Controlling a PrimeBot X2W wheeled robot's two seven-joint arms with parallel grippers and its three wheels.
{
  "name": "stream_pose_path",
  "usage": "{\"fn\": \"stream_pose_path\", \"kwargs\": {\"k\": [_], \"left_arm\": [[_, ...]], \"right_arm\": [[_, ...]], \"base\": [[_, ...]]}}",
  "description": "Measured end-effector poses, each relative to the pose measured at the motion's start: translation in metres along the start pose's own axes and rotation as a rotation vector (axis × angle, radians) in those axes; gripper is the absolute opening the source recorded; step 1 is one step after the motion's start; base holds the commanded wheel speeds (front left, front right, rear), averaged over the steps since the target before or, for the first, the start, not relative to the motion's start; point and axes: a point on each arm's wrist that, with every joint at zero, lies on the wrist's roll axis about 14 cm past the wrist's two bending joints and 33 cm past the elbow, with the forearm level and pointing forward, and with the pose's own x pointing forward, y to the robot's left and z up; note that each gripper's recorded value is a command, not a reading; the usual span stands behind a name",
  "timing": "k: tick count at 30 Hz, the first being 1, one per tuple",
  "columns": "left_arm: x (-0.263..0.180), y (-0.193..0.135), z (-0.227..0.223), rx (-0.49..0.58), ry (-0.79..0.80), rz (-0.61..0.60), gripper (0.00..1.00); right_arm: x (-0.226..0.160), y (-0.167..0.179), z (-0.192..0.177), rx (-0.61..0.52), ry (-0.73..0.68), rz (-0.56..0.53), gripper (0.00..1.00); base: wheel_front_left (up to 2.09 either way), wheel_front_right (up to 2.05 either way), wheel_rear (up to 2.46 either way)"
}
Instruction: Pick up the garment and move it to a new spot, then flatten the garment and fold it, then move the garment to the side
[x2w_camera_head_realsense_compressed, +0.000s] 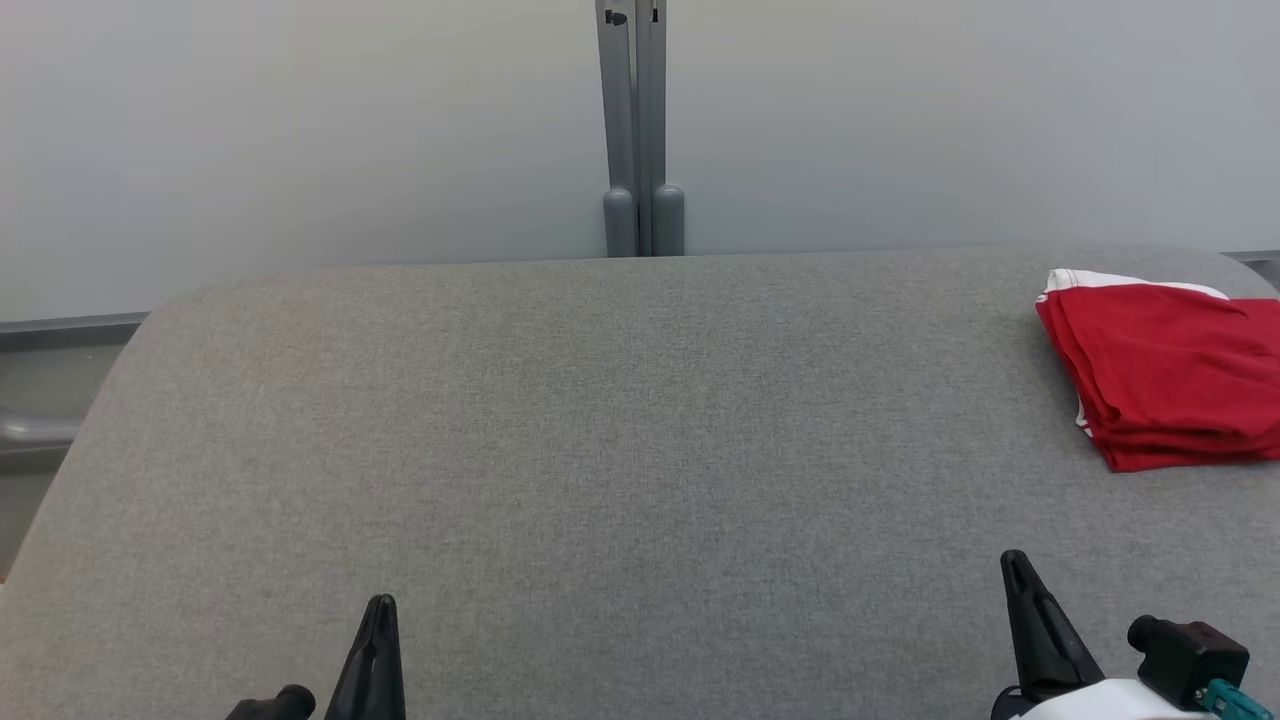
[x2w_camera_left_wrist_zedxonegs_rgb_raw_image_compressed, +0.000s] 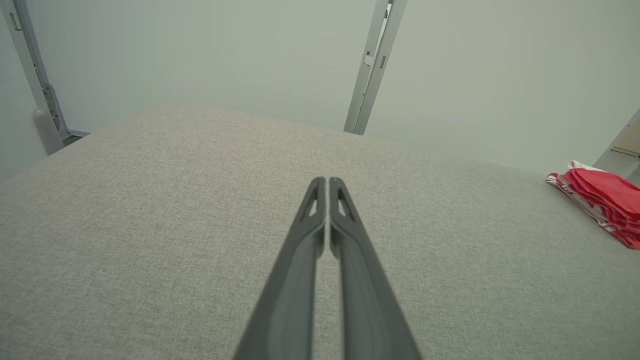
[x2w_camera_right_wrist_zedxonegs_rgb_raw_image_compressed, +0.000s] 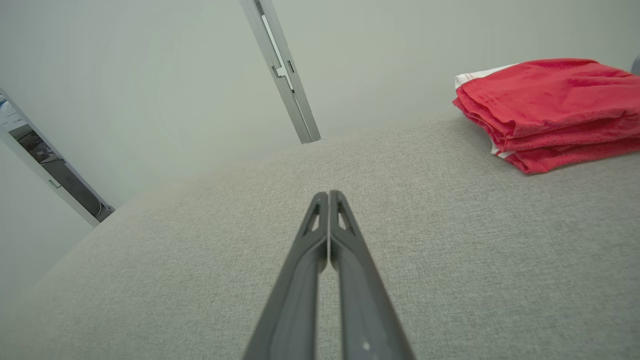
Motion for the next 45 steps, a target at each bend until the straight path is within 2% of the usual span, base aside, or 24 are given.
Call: {"fn": "stream_pose_path", "kwargs": {"k": [28, 45], "left_arm": [[0.027, 0.022, 0.003, -0.449, 0.035, 0.067, 0.0], [0.039, 0.029, 0.007, -0.658, 0.037, 0.08, 0.0]], "right_arm": [[0.021, -0.022, 0.007, 0.422, -0.008, -0.097, 0.0], [0.031, -0.03, 0.009, 0.623, -0.015, -0.126, 0.0]], "base": [[0.0, 0.0, 0.0], [0.0, 0.0, 0.0]]}}
